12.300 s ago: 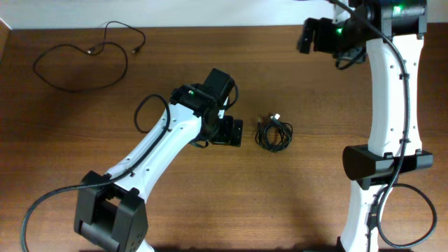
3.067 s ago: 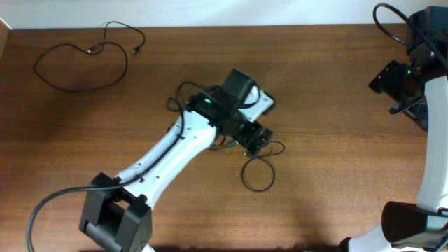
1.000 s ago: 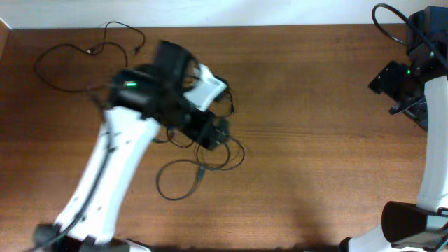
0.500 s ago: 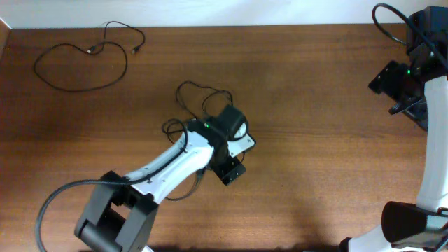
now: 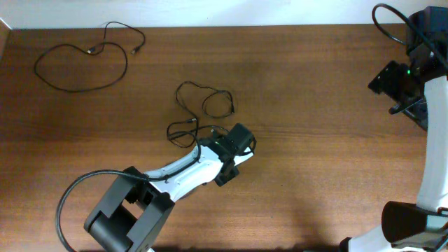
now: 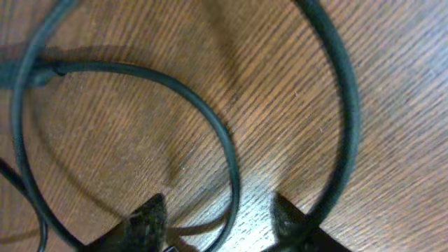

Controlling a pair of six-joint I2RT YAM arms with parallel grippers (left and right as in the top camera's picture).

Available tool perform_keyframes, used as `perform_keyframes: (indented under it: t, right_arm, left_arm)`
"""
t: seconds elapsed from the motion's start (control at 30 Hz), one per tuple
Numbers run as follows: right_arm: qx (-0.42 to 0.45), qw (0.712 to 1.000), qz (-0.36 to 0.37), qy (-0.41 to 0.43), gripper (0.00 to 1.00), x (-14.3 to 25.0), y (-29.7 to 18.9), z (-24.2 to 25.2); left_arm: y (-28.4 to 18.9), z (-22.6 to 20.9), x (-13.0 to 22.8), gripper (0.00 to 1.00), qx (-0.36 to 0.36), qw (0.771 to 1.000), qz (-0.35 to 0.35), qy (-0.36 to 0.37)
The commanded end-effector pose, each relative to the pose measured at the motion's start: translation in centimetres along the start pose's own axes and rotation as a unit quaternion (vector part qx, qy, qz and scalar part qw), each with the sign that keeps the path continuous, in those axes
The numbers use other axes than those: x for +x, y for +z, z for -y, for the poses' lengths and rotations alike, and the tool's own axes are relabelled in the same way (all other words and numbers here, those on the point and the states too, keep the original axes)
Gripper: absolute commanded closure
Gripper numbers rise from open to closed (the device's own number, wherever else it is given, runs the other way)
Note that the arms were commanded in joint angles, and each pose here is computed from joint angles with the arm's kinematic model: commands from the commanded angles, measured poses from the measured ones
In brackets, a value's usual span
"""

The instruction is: Untangle cables

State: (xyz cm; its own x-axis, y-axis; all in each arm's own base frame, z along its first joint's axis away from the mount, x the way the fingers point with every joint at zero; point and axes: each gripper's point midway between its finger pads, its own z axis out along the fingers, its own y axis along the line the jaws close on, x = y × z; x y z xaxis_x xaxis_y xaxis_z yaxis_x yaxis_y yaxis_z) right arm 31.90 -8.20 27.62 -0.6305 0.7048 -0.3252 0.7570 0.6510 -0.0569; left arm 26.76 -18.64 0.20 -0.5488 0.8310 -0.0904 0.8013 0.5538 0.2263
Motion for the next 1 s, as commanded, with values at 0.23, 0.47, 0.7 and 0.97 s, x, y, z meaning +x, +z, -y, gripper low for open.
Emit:
perform_keyframes:
  t: [0.23,0.47,0.7,0.97]
  right_arm:
    - [0.002,1.000,-0.004,0.002,0.02,0.1,0.2,0.1]
    - [0.002,1.000,-0.004,0.002,0.02,0.1,0.2,0.1]
    - [0.002,1.000,-0.004,0.002,0.02,0.1,0.2,0.1]
    - [0.002,1.000,-0.004,0.002,0.02,0.1,0.2,0.1]
  left_arm:
    - [-7.0,-3.2,-5.0,1.00,-0.018,0.994,0.057,-0.096]
    - [-28.1,-7.0,-9.3,1.00,0.038,0.934,0.317,-0.158]
    - [-30.4,-7.8,-6.2,1.00,0.075,0.901,0.314,-0.290]
    - [-16.1,-3.3,-7.7,0.94,0.164,0.930,0.074,-0.319]
